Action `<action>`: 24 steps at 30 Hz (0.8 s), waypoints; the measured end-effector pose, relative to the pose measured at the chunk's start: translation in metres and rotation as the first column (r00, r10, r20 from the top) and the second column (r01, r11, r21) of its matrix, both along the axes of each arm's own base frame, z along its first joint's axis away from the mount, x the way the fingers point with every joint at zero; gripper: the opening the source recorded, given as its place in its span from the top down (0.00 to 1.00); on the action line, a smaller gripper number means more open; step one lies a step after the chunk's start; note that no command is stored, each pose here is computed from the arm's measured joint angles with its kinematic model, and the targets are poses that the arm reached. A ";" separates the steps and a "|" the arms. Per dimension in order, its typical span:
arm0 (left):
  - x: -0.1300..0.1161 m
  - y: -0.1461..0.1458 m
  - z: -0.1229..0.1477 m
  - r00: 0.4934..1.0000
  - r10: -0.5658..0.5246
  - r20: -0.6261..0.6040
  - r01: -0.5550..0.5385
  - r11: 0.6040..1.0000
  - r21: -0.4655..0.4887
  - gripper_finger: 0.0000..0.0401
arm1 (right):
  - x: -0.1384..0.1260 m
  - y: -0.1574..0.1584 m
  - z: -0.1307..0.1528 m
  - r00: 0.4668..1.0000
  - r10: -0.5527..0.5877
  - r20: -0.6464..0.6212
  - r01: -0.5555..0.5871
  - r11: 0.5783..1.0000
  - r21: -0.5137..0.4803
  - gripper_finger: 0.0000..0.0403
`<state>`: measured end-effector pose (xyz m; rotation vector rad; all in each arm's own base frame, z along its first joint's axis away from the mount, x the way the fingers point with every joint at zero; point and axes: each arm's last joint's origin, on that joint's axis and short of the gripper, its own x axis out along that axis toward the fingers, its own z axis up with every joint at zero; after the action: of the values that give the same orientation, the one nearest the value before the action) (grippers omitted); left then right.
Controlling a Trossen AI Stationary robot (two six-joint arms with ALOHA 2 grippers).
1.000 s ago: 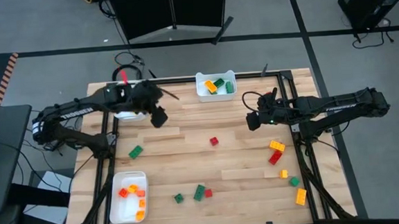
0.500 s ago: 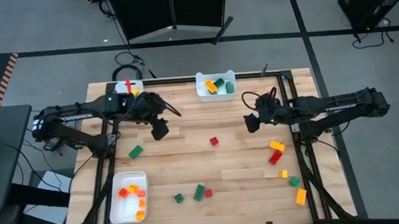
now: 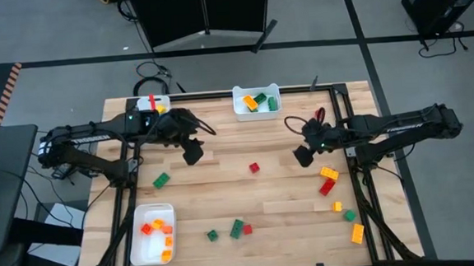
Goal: Sort blocks by size
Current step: Put the red 4 stud game piece into the bottom white bin
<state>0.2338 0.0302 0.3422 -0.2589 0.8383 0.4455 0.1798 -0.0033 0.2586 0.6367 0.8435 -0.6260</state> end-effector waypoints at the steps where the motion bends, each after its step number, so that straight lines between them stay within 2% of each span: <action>1: 0.000 0.000 0.000 1.000 -0.004 0.003 0.004 1.000 -0.015 0.43 | -0.002 0.002 -0.002 1.000 0.005 -0.027 -0.004 1.000 0.021 0.12; 9: 0.000 -0.001 0.000 1.000 -0.013 0.005 0.013 1.000 -0.028 0.43 | -0.007 0.021 -0.021 0.962 0.059 -0.268 -0.020 0.989 0.146 0.15; 15: 0.001 -0.001 0.001 1.000 -0.012 0.016 0.012 1.000 -0.025 0.43 | 0.005 0.034 -0.032 0.954 0.086 -0.286 -0.041 0.986 0.159 0.18; 19: 0.001 -0.001 0.001 1.000 -0.011 0.016 0.011 1.000 -0.025 0.43 | 0.015 0.041 -0.039 0.947 0.150 -0.285 -0.112 0.983 0.145 0.20; 22: 0.001 -0.001 0.001 1.000 -0.010 0.020 0.011 1.000 -0.024 0.43 | 0.023 0.044 -0.046 0.922 0.230 -0.312 -0.214 0.973 0.085 0.21; 24: 0.001 -0.001 0.001 1.000 -0.010 0.020 0.011 1.000 -0.024 0.43 | 0.026 0.043 -0.052 0.902 0.240 -0.358 -0.245 0.969 0.032 0.21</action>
<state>0.2352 0.0295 0.3431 -0.2805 0.8252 0.4226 0.2054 0.0402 0.2066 0.3973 1.2401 -0.5266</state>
